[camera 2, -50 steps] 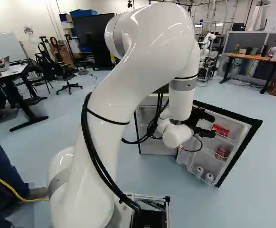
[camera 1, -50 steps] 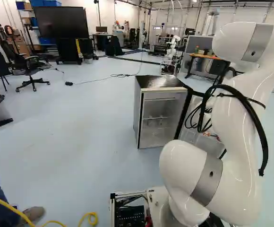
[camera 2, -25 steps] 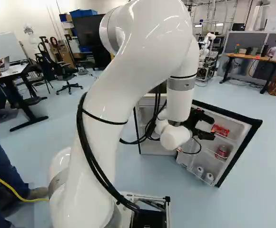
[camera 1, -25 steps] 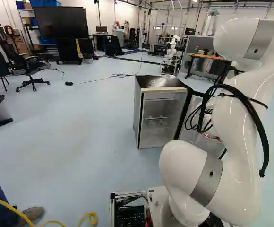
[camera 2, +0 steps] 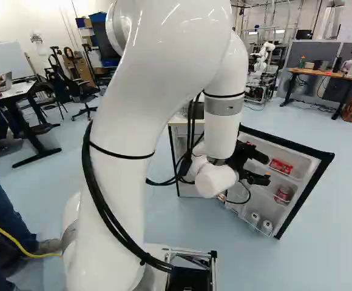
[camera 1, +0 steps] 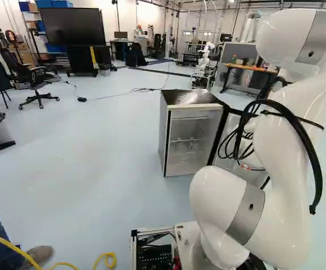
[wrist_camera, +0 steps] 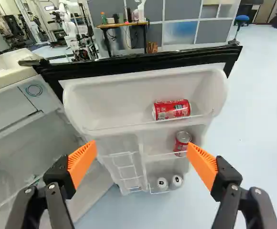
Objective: Grab a drink from the fridge
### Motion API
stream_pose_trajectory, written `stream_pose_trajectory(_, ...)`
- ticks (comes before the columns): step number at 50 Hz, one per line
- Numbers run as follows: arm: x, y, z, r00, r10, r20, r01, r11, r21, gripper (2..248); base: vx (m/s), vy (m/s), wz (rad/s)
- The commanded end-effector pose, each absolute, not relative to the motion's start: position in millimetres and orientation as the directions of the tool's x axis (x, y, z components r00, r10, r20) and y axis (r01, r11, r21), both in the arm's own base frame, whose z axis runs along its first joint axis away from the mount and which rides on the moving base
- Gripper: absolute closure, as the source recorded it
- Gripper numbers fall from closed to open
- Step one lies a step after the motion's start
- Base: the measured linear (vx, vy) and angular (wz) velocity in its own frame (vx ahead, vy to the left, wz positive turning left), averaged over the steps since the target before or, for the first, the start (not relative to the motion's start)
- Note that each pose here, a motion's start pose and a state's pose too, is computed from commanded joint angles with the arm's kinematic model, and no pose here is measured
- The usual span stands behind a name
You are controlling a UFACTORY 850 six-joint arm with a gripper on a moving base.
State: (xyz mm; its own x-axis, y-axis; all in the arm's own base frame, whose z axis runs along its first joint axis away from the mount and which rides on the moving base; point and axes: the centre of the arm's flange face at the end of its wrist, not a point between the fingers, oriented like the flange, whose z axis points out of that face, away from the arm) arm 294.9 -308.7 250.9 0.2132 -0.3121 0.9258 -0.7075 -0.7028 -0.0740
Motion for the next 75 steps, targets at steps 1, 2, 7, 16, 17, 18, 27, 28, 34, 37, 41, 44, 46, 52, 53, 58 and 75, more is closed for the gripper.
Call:
stream_pose_trajectory(1,294.4,-307.1,251.1,0.215,-0.313,0.925,-0.706,-0.704,-0.074,3,0.000,0.000,0.000)
stream_pose_trajectory(2,294.0,-305.5,251.3,0.216,-0.313,0.925,-0.705,-0.705,-0.074,3,0.000,0.000,0.000)
stream_pose_trajectory(7,292.3,-297.3,252.4,0.223,-0.314,0.923,-0.698,-0.712,-0.074,3,0.000,0.000,0.000)
stream_pose_trajectory(16,289.8,-282.2,254.2,0.236,-0.316,0.919,-0.683,-0.727,-0.075,3,0.000,0.000,0.000)
stream_pose_trajectory(17,289.5,-280.6,254.4,0.237,-0.316,0.919,-0.681,-0.728,-0.075,3,0.000,0.000,0.000)
stream_pose_trajectory(18,289.2,-278.9,254.5,0.238,-0.316,0.918,-0.680,-0.730,-0.075,3,0.000,0.000,0.000)
stream_pose_trajectory(27,287.2,-264.0,256.1,0.252,-0.316,0.915,-0.663,-0.745,-0.075,3,0.000,0.000,0.000)
stream_pose_trajectory(28,287.1,-262.4,256.3,0.253,-0.315,0.915,-0.661,-0.747,-0.075,3,0.000,0.000,0.000)
stream_pose_trajectory(34,286.6,-253.8,257.1,0.261,-0.314,0.913,-0.649,-0.757,-0.075,3,0.000,0.000,0.000)
stream_pose_trajectory(37,286.5,-251.7,257.3,0.263,-0.314,0.912,-0.646,-0.759,-0.075,3,0.000,0.000,0.000)
stream_pose_trajectory(41,286.5,-250.4,257.4,0.264,-0.314,0.912,-0.644,-0.761,-0.075,3,0.000,0.000,0.000)
stream_pose_trajectory(44,286.4,-249.9,257.4,0.264,-0.313,0.912,-0.644,-0.761,-0.075,3,0.000,0.000,0.000)
stream_pose_trajectory(46,286.4,-249.7,257.5,0.265,-0.313,0.912,-0.644,-0.762,-0.075,3,0.000,0.000,0.000)
stream_pose_trajectory(52,286.6,-249.4,257.6,0.265,-0.313,0.912,-0.643,-0.762,-0.075,3,0.000,0.000,0.000)
stream_pose_trajectory(53,286.6,-249.2,257.8,0.265,-0.313,0.912,-0.643,-0.763,-0.075,3,0.000,0.000,0.000)
stream_pose_trajectory(58,287.3,-247.8,258.7,0.266,-0.311,0.912,-0.640,-0.765,-0.074,3,0.000,0.000,0.000)
stream_pose_trajectory(75,292.6,-235.4,266.5,0.276,-0.297,0.914,-0.614,-0.786,-0.070,3,0.000,0.000,0.000)
